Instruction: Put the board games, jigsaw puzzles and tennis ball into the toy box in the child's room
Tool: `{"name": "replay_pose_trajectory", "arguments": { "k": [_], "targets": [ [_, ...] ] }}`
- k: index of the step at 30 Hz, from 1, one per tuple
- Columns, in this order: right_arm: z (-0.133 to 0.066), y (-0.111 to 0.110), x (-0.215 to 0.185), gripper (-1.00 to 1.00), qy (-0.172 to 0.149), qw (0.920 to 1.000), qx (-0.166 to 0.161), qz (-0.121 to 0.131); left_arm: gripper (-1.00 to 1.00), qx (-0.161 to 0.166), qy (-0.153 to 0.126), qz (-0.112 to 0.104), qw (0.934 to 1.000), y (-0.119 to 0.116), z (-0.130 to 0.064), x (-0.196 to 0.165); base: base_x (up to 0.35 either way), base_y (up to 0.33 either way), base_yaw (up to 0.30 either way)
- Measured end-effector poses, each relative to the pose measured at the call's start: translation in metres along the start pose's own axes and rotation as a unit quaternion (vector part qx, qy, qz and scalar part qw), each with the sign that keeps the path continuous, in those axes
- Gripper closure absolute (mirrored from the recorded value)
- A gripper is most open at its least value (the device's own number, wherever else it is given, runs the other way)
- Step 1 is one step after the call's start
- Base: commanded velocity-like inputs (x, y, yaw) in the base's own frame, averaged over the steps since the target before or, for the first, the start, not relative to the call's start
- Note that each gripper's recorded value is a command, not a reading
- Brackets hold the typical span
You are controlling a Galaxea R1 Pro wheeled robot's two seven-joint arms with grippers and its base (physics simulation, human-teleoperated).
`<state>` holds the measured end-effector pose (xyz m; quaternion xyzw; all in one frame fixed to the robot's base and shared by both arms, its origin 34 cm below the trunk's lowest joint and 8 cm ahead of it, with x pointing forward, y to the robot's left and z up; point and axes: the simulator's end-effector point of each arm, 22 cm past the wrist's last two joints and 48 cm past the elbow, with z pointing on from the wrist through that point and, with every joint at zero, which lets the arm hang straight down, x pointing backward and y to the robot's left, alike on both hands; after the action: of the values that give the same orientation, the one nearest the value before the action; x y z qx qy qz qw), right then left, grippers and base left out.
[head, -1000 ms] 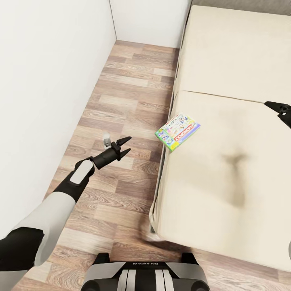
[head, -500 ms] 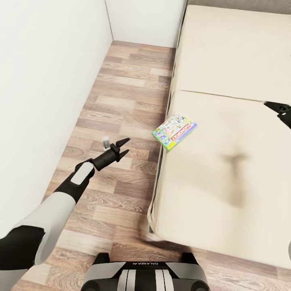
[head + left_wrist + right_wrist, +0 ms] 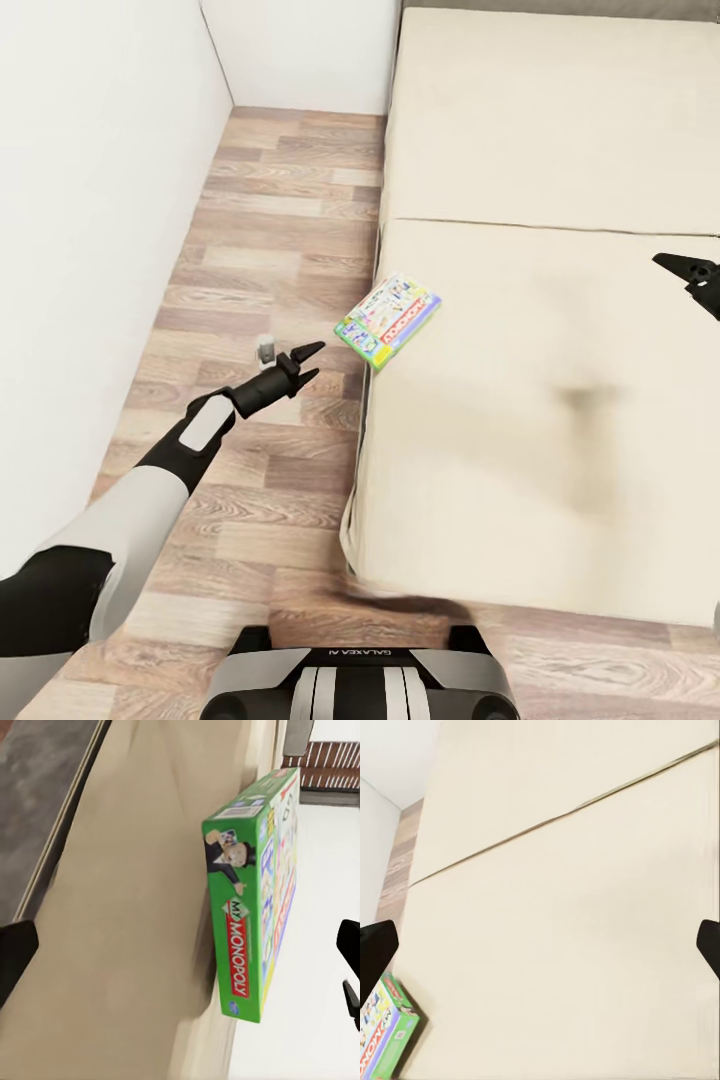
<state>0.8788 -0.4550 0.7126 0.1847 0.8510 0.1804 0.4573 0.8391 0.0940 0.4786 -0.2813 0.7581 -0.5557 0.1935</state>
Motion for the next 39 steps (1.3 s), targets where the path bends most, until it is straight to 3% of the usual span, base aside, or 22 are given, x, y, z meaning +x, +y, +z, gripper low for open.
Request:
{"name": "replay_pose_trajectory", "arguments": {
  "k": [39],
  "targets": [
    [0.002,0.002,0.01,-1.0,0.008,1.0,-0.004,0.005,-1.0,0.008,0.001,0.015,0.9998,-0.005,0.007,0.001,0.0,0.0,-0.021]
  ]
}}
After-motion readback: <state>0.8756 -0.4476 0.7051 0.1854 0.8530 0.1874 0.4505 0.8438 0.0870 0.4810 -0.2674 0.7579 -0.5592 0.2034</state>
